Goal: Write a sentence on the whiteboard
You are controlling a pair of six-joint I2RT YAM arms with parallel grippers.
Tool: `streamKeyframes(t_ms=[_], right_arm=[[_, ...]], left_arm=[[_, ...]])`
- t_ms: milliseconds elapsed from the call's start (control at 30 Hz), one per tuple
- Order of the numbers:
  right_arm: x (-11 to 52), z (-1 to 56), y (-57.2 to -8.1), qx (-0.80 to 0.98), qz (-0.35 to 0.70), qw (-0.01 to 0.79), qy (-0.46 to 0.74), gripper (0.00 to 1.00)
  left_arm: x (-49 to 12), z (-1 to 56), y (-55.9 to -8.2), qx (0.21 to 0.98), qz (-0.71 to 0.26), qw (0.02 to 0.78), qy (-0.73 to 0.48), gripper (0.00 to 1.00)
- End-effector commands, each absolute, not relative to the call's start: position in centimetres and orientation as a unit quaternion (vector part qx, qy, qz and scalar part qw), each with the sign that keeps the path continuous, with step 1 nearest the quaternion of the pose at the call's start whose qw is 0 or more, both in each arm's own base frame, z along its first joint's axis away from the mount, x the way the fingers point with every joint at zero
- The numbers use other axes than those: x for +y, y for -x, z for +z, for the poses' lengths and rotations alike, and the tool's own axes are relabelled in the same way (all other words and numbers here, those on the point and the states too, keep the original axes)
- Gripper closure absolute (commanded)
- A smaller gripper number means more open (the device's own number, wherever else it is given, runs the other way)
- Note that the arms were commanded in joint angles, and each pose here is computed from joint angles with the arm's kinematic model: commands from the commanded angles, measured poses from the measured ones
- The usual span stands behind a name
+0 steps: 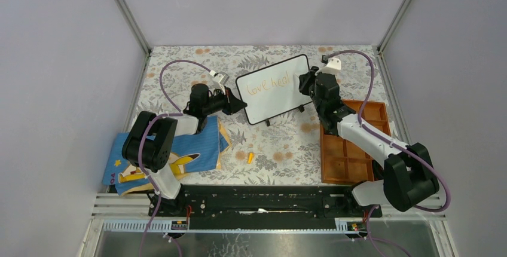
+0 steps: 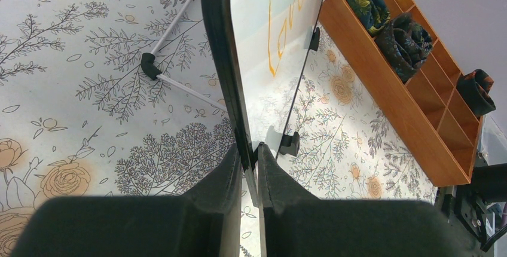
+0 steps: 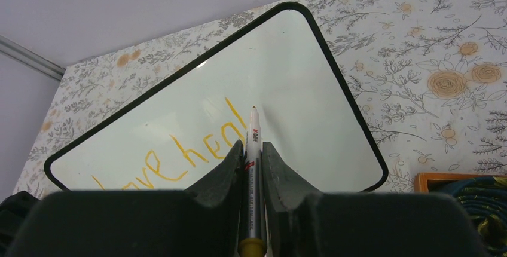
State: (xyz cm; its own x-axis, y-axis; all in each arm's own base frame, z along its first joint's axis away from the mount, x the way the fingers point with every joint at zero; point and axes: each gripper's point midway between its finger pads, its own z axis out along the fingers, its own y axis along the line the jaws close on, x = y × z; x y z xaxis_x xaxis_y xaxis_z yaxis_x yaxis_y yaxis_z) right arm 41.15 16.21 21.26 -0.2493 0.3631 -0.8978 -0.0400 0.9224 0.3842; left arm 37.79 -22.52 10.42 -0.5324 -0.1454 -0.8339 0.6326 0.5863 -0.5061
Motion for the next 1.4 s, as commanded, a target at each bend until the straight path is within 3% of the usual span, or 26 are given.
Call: streamKeyframes(t_ms=[0, 1367], right_arm=[[16.8, 25.1, -42.4, 0.736, 0.196, 0.638, -0.113, 1.00], [17.3, 22.3, -43.7, 0.769, 0.170, 0.607, -0.103, 1.00]], left_arm=[[-22.0, 7.6, -37.3, 0.794, -0.389, 0.437, -0.165, 1.00], [-21.9, 7.8, -37.4, 0.794, -0.385, 0.440, -0.167, 1.00]])
